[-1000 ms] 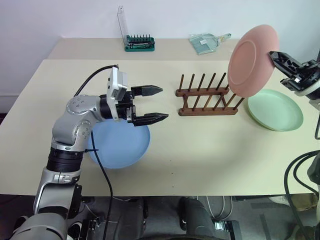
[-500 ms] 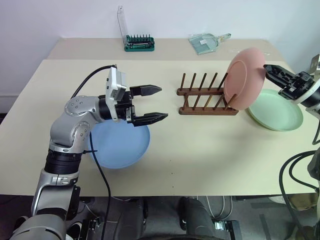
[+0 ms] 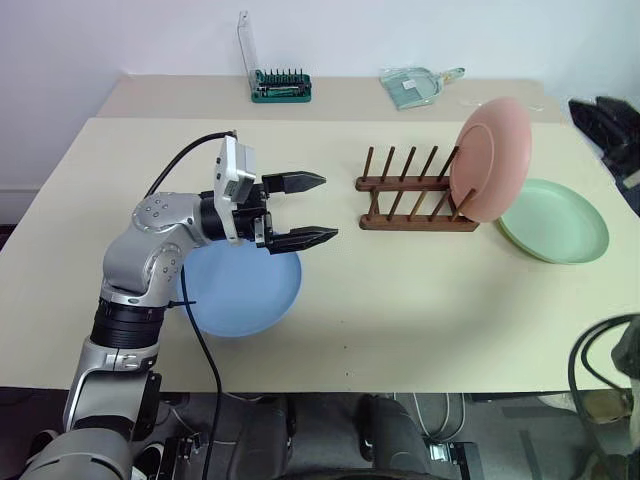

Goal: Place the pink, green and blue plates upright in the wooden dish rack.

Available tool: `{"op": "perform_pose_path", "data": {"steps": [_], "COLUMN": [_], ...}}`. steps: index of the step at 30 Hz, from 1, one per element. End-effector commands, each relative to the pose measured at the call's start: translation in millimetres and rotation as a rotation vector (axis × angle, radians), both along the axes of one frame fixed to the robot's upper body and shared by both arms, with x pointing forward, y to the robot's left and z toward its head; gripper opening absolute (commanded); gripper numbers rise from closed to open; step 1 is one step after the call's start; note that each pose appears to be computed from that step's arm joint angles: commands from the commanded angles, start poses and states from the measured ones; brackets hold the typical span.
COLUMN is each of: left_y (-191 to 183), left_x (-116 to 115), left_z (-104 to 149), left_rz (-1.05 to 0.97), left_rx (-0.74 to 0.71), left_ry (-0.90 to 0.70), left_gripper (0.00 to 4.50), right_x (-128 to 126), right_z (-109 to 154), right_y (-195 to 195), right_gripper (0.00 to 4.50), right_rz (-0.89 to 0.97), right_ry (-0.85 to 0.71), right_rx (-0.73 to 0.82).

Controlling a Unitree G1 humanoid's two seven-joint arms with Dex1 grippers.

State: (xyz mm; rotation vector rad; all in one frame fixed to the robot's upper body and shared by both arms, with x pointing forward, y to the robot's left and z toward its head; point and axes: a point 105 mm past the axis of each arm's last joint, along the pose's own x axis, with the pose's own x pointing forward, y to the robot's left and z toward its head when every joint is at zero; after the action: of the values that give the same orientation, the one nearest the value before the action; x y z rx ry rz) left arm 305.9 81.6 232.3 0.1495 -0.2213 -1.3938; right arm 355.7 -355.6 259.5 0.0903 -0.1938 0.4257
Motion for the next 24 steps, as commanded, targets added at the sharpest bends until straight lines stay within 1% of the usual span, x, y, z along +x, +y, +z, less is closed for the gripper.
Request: {"op": "perform_pose_path", "data": {"steps": [1,3,4,6,8,10,12,15,18,19,22,23,24], "left_y": [-3.2,-3.4,-3.8,-5.6,-10.4,-13.9,-15.9,-20.5,-22.8,-22.8,-22.5,-22.1,-21.7], "left_x": [-3.6,-0.5,1.6,2.9,1.5,0.8,0.9,-5.8,-8.9,-9.0,-10.5,-10.7,-10.8], "left_z": [10.4,12.3,14.2,16.2,14.4,12.0,10.2,7.7,6.0,6.1,5.5,5.4,5.3], "left_rz": [-0.01,-0.004,-0.001,-0.008,-0.024,-0.031,-0.03,-0.056,-0.057,-0.055,-0.051,-0.048,-0.045], "left_rx": [-0.02,-0.02,-0.024,-0.03,-0.023,-0.012,-0.007,-0.005,-0.001,-0.002,0.0,0.003,0.005], "left_ry": [-0.06,-0.069,-0.074,-0.079,-0.084,-0.094,-0.1,-0.092,-0.092,-0.091,-0.091,-0.092,-0.093], "left_gripper": [4.5,4.5,4.5,4.5,4.5,4.5,4.5,4.5,4.5,4.5,4.5,4.5,4.5], "right_x": [-18.4,-27.0,-32.0,-36.6,-38.2,-38.7,-34.6,-27.1,-19.8,-18.5,-14.8,-12.7,-10.9], "right_z": [13.8,-20.4,-32.4,-43.3,-64.1,-79.1,-88.9,-112.0,-126.3,-128.2,-145.6,-149.2,-150.8], "right_y": [-14.7,-19.6,-17.0,-11.7,-7.9,-5.5,-5.8,-4.0,2.9,3.3,0.8,-1.9,-4.8], "right_gripper": [4.46,4.46,4.46,4.46,4.46,4.46,4.46,4.46,4.46,4.46,4.46,3.93,3.59], "right_rz": [-0.112,-0.144,-0.129,-0.108,-0.087,-0.071,-0.082,-0.083,-0.066,-0.066,-0.086,-0.107,-0.127], "right_ry": [-0.019,0.139,0.176,0.224,0.307,0.367,0.389,0.455,0.483,0.485,0.536,0.547,0.552], "right_rx": [-0.194,-0.402,-0.45,-0.384,-0.401,-0.4,-0.4,-0.401,-0.389,-0.392,-0.435,-0.452,-0.475]}}
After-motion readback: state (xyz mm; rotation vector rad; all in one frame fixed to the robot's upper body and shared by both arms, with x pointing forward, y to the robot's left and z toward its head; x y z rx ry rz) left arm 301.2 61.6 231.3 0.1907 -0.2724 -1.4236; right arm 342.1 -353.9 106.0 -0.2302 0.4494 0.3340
